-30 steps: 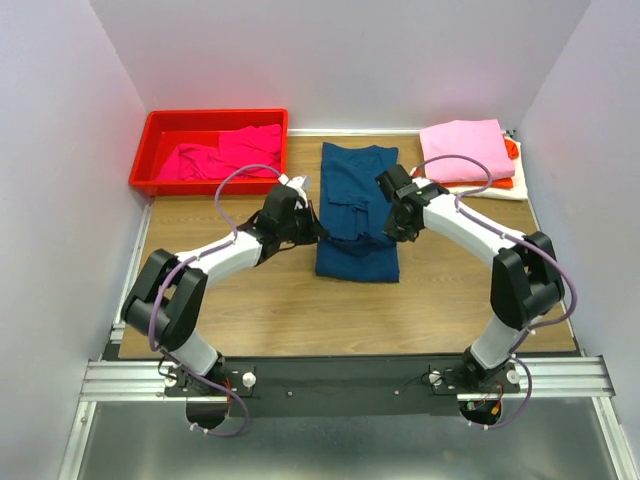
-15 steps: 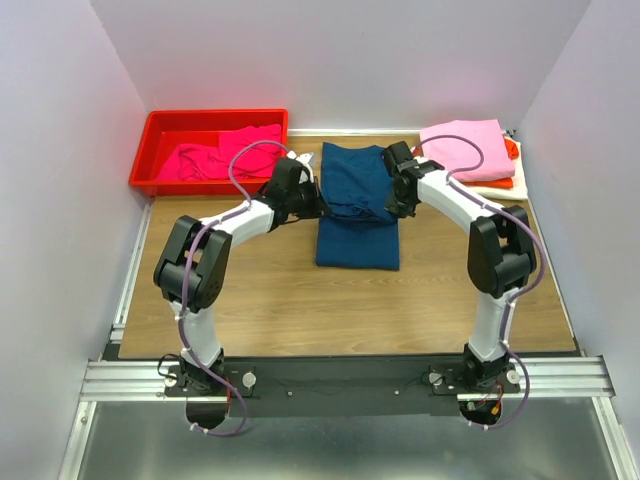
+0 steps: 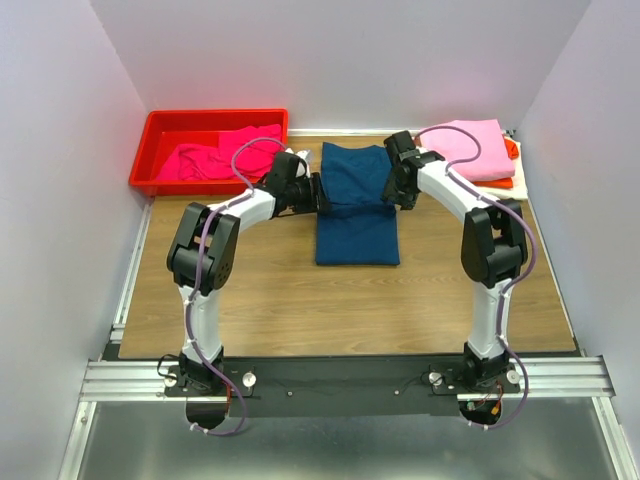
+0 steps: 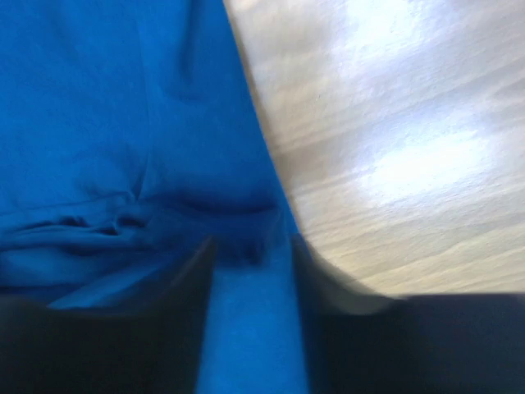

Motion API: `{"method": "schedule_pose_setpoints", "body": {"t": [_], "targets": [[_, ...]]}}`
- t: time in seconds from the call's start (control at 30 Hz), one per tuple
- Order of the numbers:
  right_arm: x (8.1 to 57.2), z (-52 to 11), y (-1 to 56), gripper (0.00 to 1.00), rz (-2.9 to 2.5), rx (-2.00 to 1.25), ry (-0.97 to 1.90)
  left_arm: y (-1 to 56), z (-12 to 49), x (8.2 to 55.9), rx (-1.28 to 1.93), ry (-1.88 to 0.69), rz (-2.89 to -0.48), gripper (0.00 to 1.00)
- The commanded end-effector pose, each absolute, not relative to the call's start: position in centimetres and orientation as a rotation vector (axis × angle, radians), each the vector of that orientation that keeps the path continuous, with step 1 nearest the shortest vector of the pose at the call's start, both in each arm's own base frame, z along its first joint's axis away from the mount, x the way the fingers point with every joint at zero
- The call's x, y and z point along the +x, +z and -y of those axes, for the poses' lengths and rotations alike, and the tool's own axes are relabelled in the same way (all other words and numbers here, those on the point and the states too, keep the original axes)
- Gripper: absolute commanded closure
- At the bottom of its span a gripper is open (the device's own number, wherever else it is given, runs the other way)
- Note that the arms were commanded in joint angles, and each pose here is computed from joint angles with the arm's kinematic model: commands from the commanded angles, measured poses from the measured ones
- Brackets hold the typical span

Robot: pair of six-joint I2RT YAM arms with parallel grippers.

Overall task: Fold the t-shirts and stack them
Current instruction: Fold the tshirt

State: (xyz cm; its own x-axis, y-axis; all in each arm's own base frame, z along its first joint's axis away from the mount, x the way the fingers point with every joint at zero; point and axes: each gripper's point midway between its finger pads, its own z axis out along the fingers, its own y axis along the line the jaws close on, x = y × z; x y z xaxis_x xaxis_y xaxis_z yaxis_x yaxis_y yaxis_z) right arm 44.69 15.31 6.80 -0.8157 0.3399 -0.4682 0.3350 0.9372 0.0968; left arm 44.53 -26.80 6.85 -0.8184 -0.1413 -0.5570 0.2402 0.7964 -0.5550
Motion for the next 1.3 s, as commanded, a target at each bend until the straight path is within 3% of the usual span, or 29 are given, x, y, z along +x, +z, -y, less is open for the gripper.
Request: {"method": "schedule_pose_setpoints", "body": {"t": [0.0,0.07,0.13,0.3,0.53,0.9,1.27], "targets": [[46.8,-14.8,9.4,0.35,-2.537,0.475,0.064,8.6,25.9,46.2,0.061,-0.808,-2.355,0.43],[47.5,-14.2,10.8,0.24,-2.505,0.475,0.074,9.9,25.4,46.7,0.062,-0.785,-2.338,0.42],[47.7,-13.8,12.4,0.22,-2.478,0.457,0.091,10.5,25.0,46.8,0.066,-0.758,-2.338,0.42],[46.0,-13.5,12.6,0.21,-2.519,0.371,0.122,11.6,24.5,44.9,0.110,-0.762,-2.324,0.42],[40.6,-14.6,9.7,0.22,-2.673,0.293,0.249,8.4,23.5,40.3,0.255,-0.767,-2.424,0.45],[32.8,-15.1,7.3,0.39,-2.836,0.225,0.409,6.5,24.2,35.6,0.334,-0.864,-2.504,0.44],[29.3,-15.0,5.0,0.48,-2.936,0.212,0.445,6.3,24.7,34.0,0.332,-0.866,-2.530,0.45]]}}
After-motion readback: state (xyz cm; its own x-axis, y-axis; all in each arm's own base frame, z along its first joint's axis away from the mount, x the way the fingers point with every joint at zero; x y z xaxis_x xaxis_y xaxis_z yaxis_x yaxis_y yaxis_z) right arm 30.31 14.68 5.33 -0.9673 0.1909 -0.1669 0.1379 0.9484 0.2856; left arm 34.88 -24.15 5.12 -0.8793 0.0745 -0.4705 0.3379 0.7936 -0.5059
